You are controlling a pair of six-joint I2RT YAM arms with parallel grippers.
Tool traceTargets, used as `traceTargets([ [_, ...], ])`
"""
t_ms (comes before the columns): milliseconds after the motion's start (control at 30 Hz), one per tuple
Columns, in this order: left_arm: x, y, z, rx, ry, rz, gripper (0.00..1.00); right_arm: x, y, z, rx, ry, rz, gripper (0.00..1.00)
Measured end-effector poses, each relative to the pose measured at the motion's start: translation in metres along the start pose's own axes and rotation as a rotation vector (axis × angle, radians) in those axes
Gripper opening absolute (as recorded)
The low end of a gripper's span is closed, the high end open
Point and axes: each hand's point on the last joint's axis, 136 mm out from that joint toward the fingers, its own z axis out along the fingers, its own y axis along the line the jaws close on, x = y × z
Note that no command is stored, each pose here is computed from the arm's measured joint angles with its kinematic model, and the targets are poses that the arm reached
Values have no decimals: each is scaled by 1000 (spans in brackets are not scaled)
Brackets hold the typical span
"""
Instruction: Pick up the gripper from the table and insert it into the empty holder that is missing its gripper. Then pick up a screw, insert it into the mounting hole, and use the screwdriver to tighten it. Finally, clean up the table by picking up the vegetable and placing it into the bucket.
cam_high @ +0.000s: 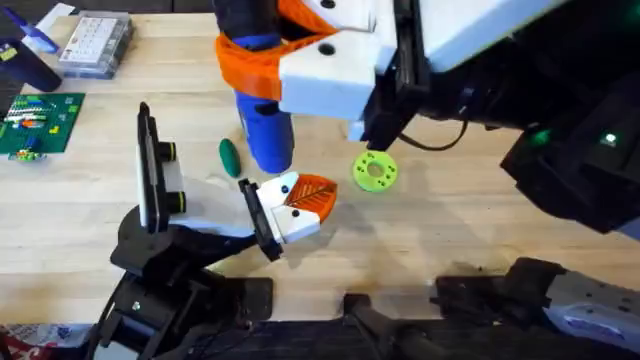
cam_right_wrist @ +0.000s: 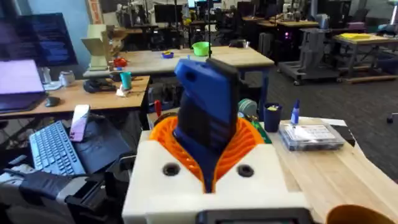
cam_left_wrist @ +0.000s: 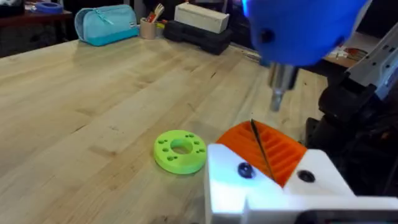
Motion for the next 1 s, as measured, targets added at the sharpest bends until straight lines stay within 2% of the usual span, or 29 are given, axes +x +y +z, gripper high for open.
traceTargets([
  [1000,0,0,0,0,0,0,16,7,-1,0,4,26,11,34],
])
